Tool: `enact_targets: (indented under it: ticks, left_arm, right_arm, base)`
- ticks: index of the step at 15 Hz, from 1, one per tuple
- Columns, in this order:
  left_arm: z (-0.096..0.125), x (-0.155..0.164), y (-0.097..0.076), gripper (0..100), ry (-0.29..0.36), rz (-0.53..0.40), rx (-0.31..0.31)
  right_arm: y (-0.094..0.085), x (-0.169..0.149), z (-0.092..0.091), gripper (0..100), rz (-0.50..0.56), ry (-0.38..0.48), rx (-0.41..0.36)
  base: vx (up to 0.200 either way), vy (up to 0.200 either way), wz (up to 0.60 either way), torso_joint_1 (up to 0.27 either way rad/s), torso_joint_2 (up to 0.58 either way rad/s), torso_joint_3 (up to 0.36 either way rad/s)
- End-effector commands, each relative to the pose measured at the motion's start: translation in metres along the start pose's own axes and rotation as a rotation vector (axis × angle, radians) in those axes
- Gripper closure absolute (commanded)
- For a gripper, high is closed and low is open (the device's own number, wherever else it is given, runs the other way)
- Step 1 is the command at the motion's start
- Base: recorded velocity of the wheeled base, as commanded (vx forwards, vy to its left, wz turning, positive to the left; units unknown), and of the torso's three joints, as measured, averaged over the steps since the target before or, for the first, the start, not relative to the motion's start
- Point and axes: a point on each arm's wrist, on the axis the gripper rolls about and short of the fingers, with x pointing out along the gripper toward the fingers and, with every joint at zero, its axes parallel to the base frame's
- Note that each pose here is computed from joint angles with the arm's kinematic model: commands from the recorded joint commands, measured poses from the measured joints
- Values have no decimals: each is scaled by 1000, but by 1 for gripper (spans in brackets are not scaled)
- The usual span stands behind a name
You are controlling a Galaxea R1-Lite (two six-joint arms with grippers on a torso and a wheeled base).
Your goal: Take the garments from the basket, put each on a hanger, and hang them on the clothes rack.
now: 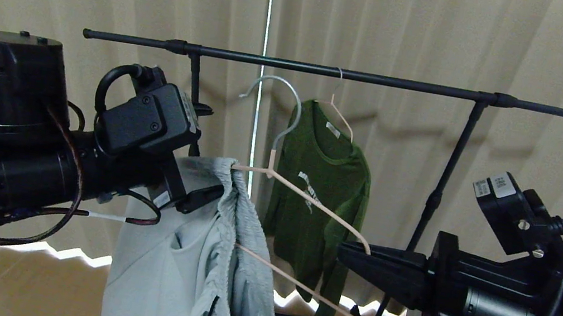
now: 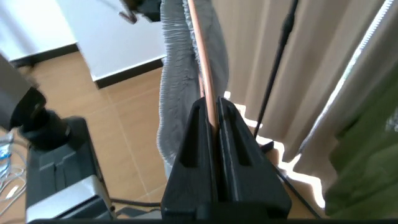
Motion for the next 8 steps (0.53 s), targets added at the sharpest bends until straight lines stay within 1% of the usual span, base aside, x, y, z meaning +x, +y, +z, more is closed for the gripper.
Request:
enact_targets:
  ticks: [1,2,4,6,7,8]
  left_arm:
    - [-2,0,0,0,6,1,-3]
    - [-2,0,1,100,-2,-4,-3]
    - [-3,-1,2,100,-13,-15,-6]
    - [-5,-1,1,100,-8,-18,-28]
    - [-6,-3,0,100,-5,-21,-60]
    - [-7,-4,-2,100,1,-24,-77]
  right_arm:
    - [2,2,-1,100,13,5,-1]
    - [3,2,0,100,16,-2,-4]
    - [3,2,1,100,19,-16,-10]
    - [3,2,1,100,18,-18,-10]
    - [3,1,1,100,18,-19,-11]
    - [3,1,1,100,16,-19,-11]
  base:
    - [0,0,0,0,0,0]
    - [0,0,0,0,0,0]
    - [0,0,0,0,0,0]
    - [0,0,0,0,0,0]
    - [0,0,0,0,0,0]
    - [0,0,0,0,0,0]
